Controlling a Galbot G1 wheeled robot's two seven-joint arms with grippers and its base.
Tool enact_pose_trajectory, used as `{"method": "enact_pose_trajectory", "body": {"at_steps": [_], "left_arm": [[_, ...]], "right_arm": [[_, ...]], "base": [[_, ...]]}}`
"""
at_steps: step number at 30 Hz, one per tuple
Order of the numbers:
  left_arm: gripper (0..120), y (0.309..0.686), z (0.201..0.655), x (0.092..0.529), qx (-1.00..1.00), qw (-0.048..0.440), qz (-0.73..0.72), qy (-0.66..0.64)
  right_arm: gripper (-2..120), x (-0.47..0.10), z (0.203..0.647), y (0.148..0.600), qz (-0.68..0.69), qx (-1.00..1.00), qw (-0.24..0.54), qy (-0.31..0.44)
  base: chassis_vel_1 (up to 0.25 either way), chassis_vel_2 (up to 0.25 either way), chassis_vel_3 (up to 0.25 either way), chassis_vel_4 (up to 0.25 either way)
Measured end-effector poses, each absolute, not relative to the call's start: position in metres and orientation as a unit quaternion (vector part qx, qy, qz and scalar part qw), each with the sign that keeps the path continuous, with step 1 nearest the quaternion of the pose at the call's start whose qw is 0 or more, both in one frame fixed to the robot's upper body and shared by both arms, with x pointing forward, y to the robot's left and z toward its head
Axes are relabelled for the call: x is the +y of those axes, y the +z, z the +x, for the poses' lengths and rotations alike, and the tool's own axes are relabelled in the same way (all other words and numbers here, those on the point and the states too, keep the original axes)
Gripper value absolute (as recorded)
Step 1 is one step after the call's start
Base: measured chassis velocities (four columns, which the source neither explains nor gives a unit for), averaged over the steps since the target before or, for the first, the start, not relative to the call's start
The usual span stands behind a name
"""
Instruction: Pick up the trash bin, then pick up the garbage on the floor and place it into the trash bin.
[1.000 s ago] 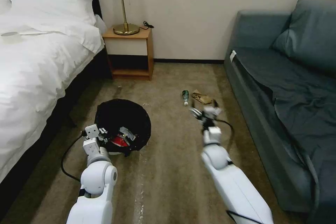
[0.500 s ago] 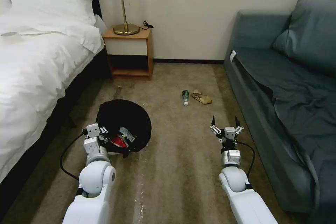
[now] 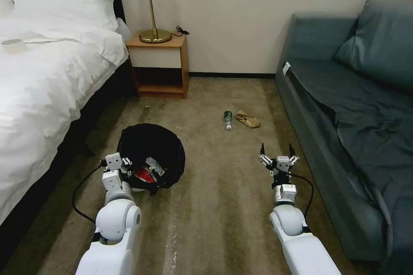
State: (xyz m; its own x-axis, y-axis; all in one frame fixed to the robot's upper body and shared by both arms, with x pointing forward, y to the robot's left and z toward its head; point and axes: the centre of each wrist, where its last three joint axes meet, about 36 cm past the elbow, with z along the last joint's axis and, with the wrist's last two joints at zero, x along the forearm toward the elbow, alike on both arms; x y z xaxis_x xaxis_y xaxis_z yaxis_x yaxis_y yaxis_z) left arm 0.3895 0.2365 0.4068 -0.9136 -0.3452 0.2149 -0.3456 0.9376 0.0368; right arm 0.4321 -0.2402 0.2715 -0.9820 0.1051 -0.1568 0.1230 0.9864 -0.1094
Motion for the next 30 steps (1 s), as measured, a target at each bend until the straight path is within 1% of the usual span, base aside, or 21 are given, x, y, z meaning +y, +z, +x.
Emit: {"method": "enact_pose_trajectory", "body": {"at_steps": [8,21,30], "left_arm": [[3,0.405,0.3876,0.236,-0.978,0.11,0.175,-0.004],[3,0.4067,0.3859,0.2397,-0.978,0.108,0.176,-0.007],[3,0.4061,0.385,0.2387,-0.978,0.108,0.176,-0.006]], "right_arm": [[100,-0.2386,0.4313,0.2701,0.055,0.994,0.075,-0.053],[100,-0.2341,0.4327,0.2708,0.053,0.995,0.076,-0.047],[100,-0.2342,0.4305,0.2691,0.05,0.995,0.075,-0.051]], "base": [[-0.037,0.026,0.033,-0.028],[-0.122,0.131,0.12,-0.128],[-0.104,0.092,0.094,-0.094]]}}
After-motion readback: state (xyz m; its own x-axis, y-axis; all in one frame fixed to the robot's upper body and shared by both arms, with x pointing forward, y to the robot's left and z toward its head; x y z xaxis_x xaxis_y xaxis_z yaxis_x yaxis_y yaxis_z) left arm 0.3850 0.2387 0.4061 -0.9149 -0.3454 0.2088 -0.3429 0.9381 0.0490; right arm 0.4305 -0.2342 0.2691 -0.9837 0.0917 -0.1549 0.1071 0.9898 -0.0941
